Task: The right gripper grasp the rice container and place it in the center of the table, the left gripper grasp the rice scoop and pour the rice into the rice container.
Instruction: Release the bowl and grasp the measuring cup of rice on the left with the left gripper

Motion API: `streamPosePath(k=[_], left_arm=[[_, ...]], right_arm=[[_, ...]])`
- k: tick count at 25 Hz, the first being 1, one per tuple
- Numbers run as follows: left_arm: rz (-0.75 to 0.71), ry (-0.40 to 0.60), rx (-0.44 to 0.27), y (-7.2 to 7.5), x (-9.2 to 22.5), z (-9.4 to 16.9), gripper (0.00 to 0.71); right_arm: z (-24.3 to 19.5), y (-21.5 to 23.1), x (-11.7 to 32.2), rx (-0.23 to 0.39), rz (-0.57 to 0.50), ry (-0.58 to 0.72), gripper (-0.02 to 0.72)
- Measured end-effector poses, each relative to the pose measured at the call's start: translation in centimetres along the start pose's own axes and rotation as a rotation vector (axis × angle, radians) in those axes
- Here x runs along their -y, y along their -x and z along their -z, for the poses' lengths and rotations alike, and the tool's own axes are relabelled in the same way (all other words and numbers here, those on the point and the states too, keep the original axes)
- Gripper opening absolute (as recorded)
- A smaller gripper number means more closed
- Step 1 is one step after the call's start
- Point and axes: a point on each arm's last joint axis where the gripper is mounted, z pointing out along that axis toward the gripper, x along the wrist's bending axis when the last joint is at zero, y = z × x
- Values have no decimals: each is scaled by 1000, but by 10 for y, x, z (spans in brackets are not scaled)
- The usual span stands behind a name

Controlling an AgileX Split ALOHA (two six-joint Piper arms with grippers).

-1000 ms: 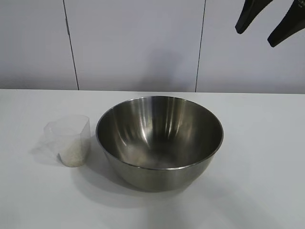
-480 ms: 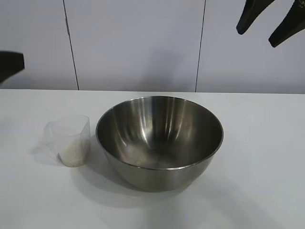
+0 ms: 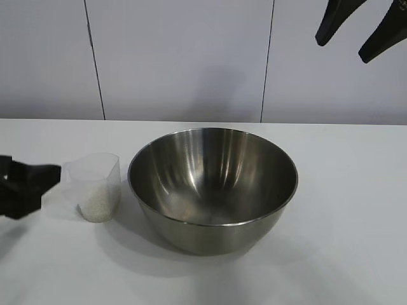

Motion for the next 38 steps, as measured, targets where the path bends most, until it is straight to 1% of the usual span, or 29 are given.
streamPosePath(k=[4,7,13,19,28,35,38], left_arm=[[3,3,-59,-5,0,0,533],[10,3,-81,-7,0,0,533],[11,0,-83,-8,1,0,533],[7,-43,-83,-7,10,-11,533],[12,16,-85,-6,-3,-28,533],[10,-13,-84,-5,6,-45,533],[10,-9,-84,-5,5,-53,533]], right_arm=[[0,0,-1,1,0,13,452],[0,0,-1,1,0,13,452],[0,0,-1,1,0,14,452],[0,0,-1,1,0,14,452],[0,0,-2,2,0,18,452],[0,0,-2,2,0,19,452],[0,0,-2,2,0,20,452]])
